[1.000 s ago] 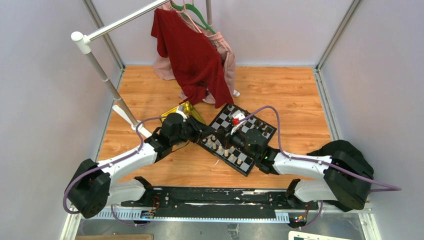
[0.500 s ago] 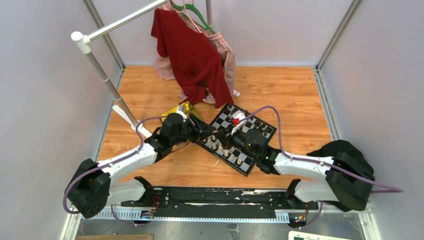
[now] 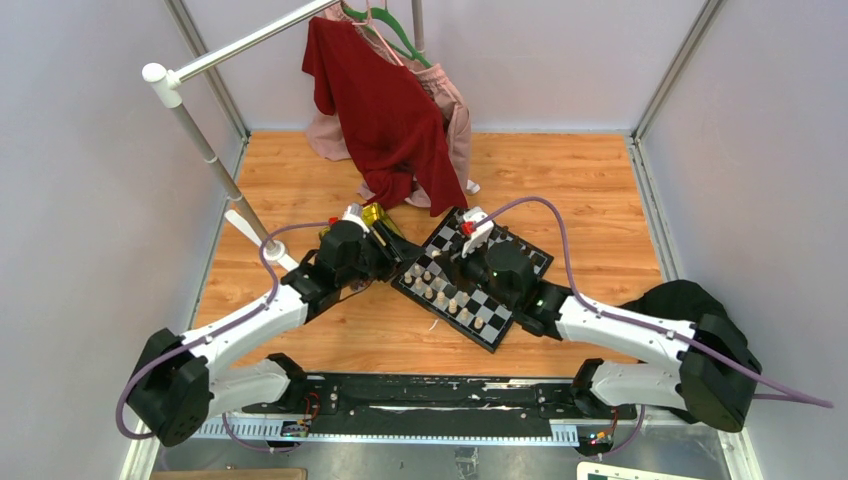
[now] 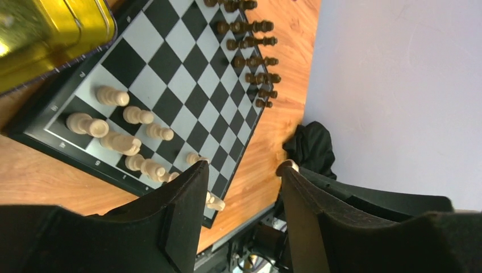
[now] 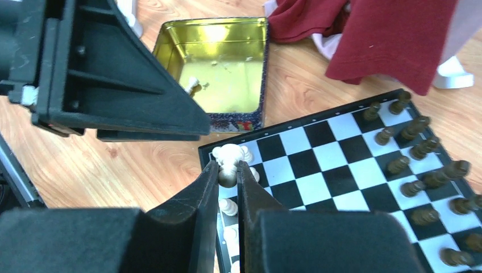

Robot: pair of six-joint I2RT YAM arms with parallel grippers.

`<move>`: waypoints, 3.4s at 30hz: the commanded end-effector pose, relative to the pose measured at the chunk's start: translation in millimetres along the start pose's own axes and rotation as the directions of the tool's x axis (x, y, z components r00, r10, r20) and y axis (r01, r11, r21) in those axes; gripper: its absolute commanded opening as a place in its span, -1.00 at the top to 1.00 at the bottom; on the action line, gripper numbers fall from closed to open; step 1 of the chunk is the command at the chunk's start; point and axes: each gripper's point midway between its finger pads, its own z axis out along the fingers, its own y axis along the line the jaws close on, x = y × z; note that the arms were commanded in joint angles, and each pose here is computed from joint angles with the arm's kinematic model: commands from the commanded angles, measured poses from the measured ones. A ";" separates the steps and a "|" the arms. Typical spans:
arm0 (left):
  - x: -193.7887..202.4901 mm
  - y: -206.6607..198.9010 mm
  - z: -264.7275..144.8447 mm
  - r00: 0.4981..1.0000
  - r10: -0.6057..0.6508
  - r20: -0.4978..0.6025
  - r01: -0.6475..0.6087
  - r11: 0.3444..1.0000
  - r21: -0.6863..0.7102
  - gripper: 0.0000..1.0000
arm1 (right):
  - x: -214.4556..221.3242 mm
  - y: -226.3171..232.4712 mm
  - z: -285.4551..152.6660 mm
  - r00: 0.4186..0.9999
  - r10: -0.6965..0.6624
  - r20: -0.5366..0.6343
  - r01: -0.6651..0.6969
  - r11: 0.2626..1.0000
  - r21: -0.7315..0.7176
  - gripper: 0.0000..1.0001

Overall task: Set up the chess pieces on the board
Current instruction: Place the chess piece on the chessboard, then pick up the chess piece from the storage box.

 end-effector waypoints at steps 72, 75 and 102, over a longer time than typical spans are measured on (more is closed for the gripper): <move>-70.0 24.2 -47.7 0.841 0.496 0.216 -0.430 0.855 -0.290 -0.09 | 123.6 -37.7 2.6 0.545 0.105 -0.832 0.026 0.990 0.142 0.37; -69.8 24.9 -47.1 0.843 0.493 0.214 -0.427 0.856 -0.291 -0.09 | 119.8 -38.3 2.0 0.556 0.099 -0.826 0.031 0.990 0.139 0.34; -142.7 102.4 -9.2 0.884 0.455 0.113 -0.293 0.724 -0.625 -0.23 | -13.0 -71.3 23.1 0.849 0.016 -0.528 0.114 0.970 0.213 0.27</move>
